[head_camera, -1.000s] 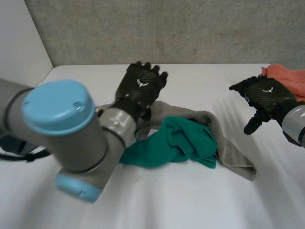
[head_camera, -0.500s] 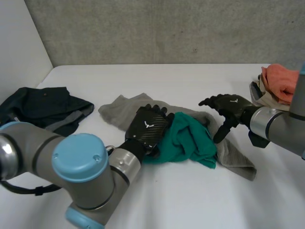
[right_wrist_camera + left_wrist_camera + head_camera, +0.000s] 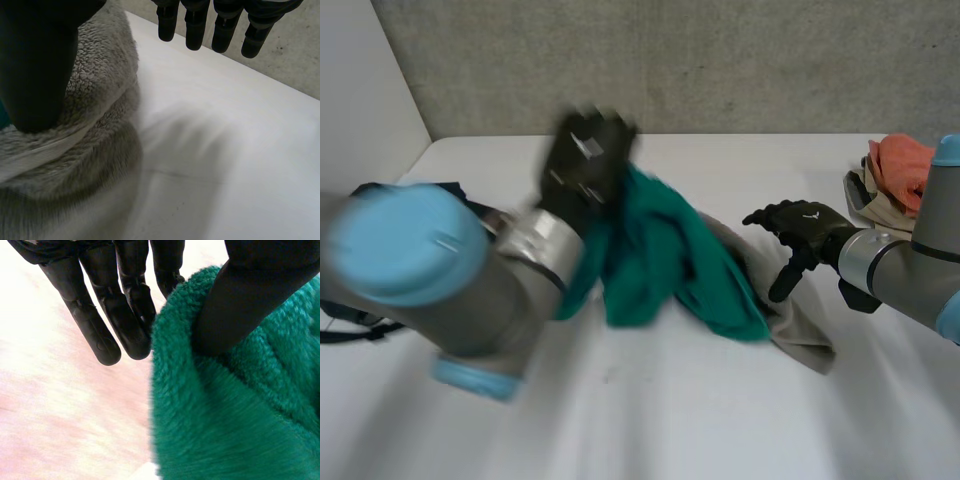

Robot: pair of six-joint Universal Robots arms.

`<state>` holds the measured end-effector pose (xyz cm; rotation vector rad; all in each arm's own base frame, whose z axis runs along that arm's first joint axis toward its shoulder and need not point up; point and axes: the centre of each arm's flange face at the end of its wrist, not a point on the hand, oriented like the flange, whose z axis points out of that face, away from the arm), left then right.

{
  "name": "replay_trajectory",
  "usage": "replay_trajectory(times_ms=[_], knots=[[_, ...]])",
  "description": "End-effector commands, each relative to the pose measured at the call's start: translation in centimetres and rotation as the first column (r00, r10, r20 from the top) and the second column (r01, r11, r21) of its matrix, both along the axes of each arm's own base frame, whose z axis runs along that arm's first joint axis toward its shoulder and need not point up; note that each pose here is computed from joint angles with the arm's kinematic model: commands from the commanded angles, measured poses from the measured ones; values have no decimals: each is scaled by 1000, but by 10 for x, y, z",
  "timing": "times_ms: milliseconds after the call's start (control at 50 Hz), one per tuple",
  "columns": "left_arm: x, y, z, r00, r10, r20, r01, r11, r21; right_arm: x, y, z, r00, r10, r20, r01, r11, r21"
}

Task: Fold the laundry.

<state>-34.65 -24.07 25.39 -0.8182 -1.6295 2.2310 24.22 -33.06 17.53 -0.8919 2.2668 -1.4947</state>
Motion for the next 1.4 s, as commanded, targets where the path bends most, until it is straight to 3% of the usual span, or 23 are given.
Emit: replay_trajectory(times_ms=[20,60,80,140,160,200,220,280,300,360,440,480,600,700,780,820,900,1040,1240,1400], knots=[[97,-66,102,947,289,-142,-313,929,-196,7,6,-2,1000,24,-4,-24,1000,5],[121,-84,108,922,360,-143,-383,903,-195,7,7,-3,1000,26,-6,-26,1000,8],[144,-101,112,893,426,-144,-447,872,-198,7,7,-3,1000,27,-8,-27,1000,9],[175,-124,116,849,509,-140,-528,824,-205,7,7,-3,1000,27,-8,-27,1000,9],[192,-141,111,820,558,-123,-571,795,-205,7,7,-3,1000,27,-7,-27,1000,8],[203,-157,102,799,593,-98,-599,774,-205,7,8,-4,1000,28,-9,-27,1000,10],[222,-178,90,747,663,-53,-657,722,-217,7,8,-4,1000,29,-9,-29,1000,10],[234,-192,81,694,720,-22,-703,671,-235,8,10,-5,999,31,-11,-30,999,17],[241,-201,74,658,753,-11,-732,636,-246,7,10,-6,999,30,-13,-30,999,18],[248,-211,55,633,774,19,-749,618,-238,8,11,-8,999,32,-15,-31,999,25],[237,-217,21,676,732,78,-711,677,-189,7,12,-8,999,30,-15,-30,999,28],[218,-211,8,724,680,116,-660,732,-170,6,12,-8,999,29,-15,-28,999,28],[181,-187,3,782,607,143,-590,794,-143,5,11,-5,1000,21,-16,-21,1000,20],[133,-131,23,857,490,160,-476,871,-120,4,15,7,1000,23,-16,-23,1000,-8],[104,-93,8,895,388,219,-387,921,-51,2,19,20,998,38,-44,-41,998,-57],[74,-49,-22,927,235,292,-257,966,39,0,23,22,996,49,-75,-55,996,-76],[52,-1,-58,932,59,358,-115,984,138,-3,28,16,990,55,-133,-66,995,-80],[36,33,-98,913,-97,396,-2,970,243,-4,38,3,983,70,-168,-79,996,-46],[21,12,-125,934,-105,341,2,958,287,-2,46,-7,983,87,-164,-91,996,-18],[7,-15,-140,949,-69,307,-1,975,222,-3,40,-8,985,75,-153,-83,996,-45]])
